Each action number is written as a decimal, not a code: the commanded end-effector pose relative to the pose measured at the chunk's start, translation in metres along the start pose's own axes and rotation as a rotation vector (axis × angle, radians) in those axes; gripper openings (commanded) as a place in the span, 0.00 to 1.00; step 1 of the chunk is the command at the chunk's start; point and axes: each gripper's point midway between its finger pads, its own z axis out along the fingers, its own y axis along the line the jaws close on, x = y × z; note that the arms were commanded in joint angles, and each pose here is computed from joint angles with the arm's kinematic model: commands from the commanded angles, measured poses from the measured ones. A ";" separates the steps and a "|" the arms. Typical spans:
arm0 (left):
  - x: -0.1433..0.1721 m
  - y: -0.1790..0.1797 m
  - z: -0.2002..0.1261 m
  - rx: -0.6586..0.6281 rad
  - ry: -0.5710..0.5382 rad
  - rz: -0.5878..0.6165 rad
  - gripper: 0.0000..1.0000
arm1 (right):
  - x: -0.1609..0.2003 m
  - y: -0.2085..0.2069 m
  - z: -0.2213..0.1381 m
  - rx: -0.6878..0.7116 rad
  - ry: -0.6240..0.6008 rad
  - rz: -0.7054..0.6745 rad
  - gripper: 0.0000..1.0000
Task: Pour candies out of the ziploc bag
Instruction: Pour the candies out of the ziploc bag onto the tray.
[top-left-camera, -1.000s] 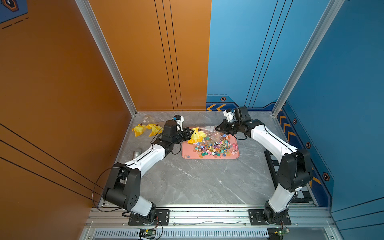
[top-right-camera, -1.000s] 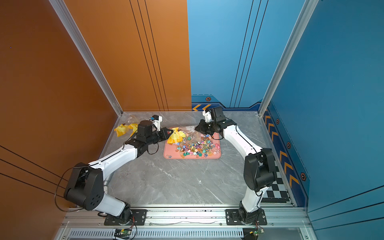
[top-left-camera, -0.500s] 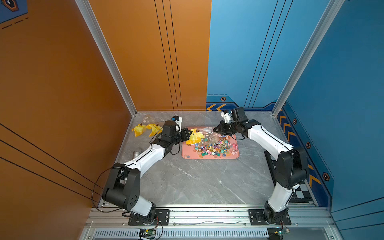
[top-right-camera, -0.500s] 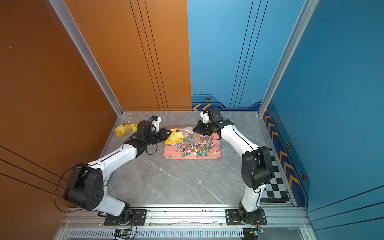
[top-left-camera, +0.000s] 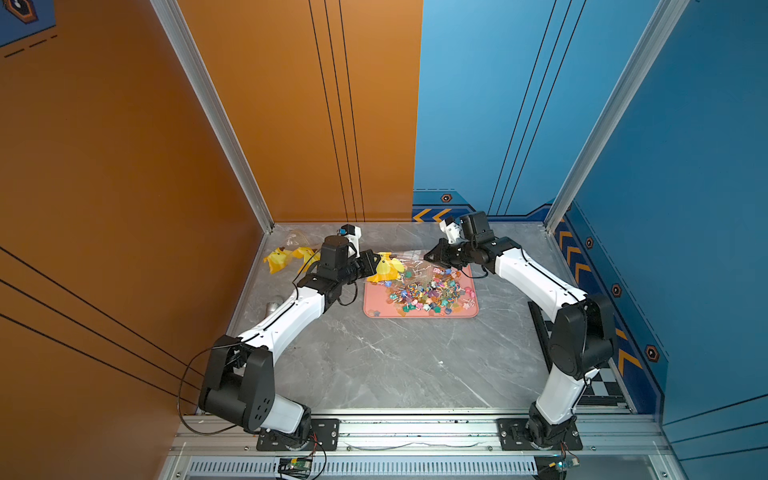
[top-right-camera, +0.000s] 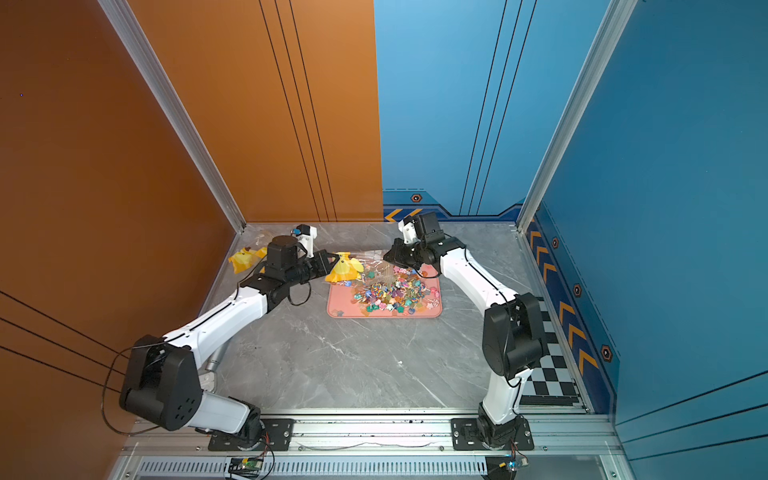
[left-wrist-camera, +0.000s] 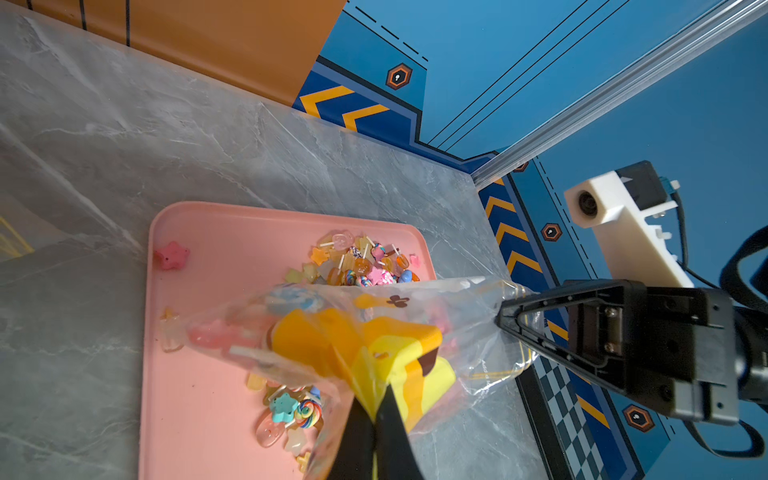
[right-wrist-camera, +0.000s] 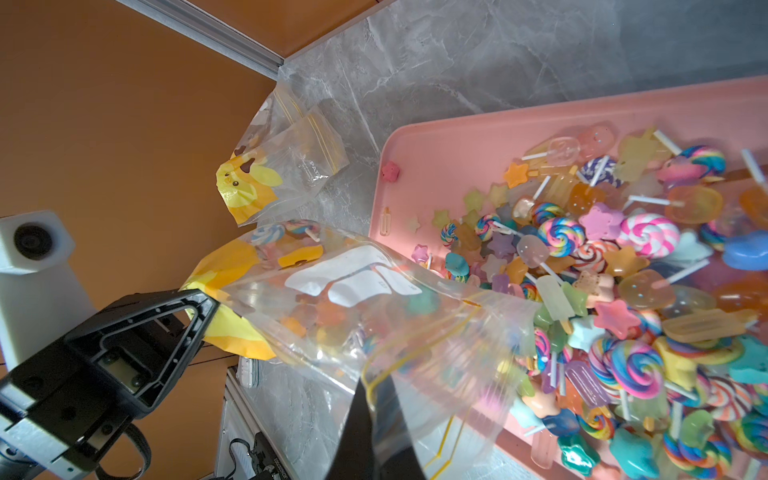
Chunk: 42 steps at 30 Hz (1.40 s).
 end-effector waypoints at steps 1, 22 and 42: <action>-0.044 -0.008 -0.022 -0.010 -0.137 0.047 0.00 | -0.008 0.001 -0.001 0.011 -0.019 0.001 0.00; -0.054 0.003 -0.047 -0.061 -0.192 0.052 0.00 | 0.000 0.005 0.019 0.011 0.017 -0.006 0.01; -0.053 0.017 -0.065 -0.101 -0.207 0.044 0.00 | 0.009 0.008 0.036 0.008 0.055 -0.012 0.01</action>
